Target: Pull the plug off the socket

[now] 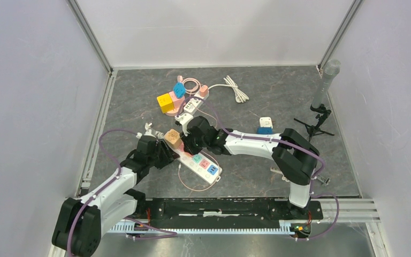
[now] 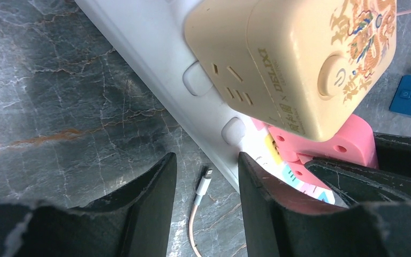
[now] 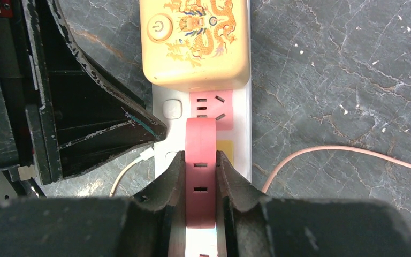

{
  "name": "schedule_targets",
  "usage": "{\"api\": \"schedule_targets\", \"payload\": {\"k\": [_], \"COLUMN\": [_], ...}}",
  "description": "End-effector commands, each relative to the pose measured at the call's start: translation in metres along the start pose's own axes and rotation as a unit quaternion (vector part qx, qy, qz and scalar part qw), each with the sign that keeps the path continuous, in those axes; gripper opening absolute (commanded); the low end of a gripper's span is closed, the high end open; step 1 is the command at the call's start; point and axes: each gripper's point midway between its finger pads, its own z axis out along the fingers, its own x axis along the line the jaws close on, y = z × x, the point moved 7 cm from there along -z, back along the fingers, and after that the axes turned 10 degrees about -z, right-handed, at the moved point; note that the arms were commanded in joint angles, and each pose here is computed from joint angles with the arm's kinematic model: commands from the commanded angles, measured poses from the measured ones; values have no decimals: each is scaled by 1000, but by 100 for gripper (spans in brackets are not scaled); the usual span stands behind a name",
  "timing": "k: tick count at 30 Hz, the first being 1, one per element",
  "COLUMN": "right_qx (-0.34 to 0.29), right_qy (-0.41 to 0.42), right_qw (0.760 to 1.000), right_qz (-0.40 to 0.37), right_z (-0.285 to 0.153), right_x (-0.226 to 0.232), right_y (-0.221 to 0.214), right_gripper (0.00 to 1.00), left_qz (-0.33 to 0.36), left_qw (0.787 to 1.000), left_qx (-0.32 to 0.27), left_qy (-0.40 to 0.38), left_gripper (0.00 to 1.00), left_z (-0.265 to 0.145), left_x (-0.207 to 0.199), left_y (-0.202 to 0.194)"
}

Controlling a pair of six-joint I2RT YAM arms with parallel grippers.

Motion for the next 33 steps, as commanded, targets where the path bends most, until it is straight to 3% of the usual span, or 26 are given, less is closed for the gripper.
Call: {"api": "schedule_targets", "payload": {"k": [1,8,16,29,33], "right_qx": [-73,-99,-42,-129,-135], "right_qy": [15,52,10,-61,-116], "right_qw": [997,993,999,990,984], "right_qz": [11,29,-22,-9,-15], "right_z": [-17,-23,-7,-79,-105], "right_x": [5,11,21,-12,-32], "right_y": [40,53,34,72,70], "right_gripper": [0,0,0,0,0], "left_qz": [-10,-11,-19,-22,-14], "left_qw": [999,998,999,1000,1000], "left_qx": [3,12,13,0,-7], "left_qy": [45,56,35,21,-3], "left_gripper": [52,52,55,56,59], "left_z": [0,2,5,-4,-15], "left_x": [14,16,11,3,-13], "left_y": [-4,-5,-5,0,7]}}
